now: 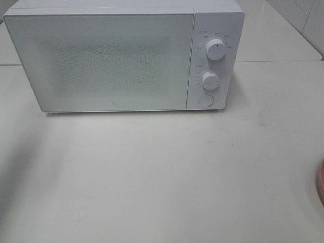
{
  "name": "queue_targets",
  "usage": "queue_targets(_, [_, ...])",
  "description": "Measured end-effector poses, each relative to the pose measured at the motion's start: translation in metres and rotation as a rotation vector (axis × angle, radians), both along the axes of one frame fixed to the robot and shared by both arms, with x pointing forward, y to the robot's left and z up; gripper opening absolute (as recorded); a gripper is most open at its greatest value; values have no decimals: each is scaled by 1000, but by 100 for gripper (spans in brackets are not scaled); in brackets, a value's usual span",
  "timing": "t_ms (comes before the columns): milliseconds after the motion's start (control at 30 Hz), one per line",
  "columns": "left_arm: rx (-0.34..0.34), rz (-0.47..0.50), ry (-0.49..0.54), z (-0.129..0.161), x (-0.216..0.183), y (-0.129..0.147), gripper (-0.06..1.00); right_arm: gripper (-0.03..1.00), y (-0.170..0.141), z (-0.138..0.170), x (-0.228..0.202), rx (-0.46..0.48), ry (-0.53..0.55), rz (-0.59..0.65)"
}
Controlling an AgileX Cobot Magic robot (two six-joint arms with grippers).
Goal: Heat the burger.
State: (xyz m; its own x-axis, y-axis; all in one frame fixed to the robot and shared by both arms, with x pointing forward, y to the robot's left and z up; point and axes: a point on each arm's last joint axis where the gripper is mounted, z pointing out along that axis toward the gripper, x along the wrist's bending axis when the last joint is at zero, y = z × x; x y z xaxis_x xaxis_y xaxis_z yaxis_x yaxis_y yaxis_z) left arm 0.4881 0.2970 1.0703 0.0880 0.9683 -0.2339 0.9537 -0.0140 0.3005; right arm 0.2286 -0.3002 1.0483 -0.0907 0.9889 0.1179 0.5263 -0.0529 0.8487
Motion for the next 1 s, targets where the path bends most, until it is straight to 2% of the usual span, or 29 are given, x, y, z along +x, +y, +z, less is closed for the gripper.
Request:
queue_targets(100, [48, 16, -50, 9, -32, 1, 99, 75, 0, 0, 0, 0, 0, 0])
queue_targets(200, [53, 17, -54, 9, -38, 1, 99, 75, 0, 0, 0, 0, 0, 0])
queue_targets(267, [67, 16, -82, 8, -67, 0, 99, 75, 0, 0, 0, 0, -1, 0])
queue_targets(567, [70, 14, -127, -7, -123, -5, 99, 75, 0, 0, 0, 0, -1, 0])
queue_targets(733, [78, 16, -211, -16, -159, -8, 99, 75, 0, 0, 0, 0, -1, 0])
queue_targets(967, [84, 20, -307, -21, -185, -10, 99, 75, 0, 0, 0, 0, -1, 0])
queue_targets(1000, [87, 22, -347, -20, -192, -10, 99, 75, 0, 0, 0, 0, -1, 0])
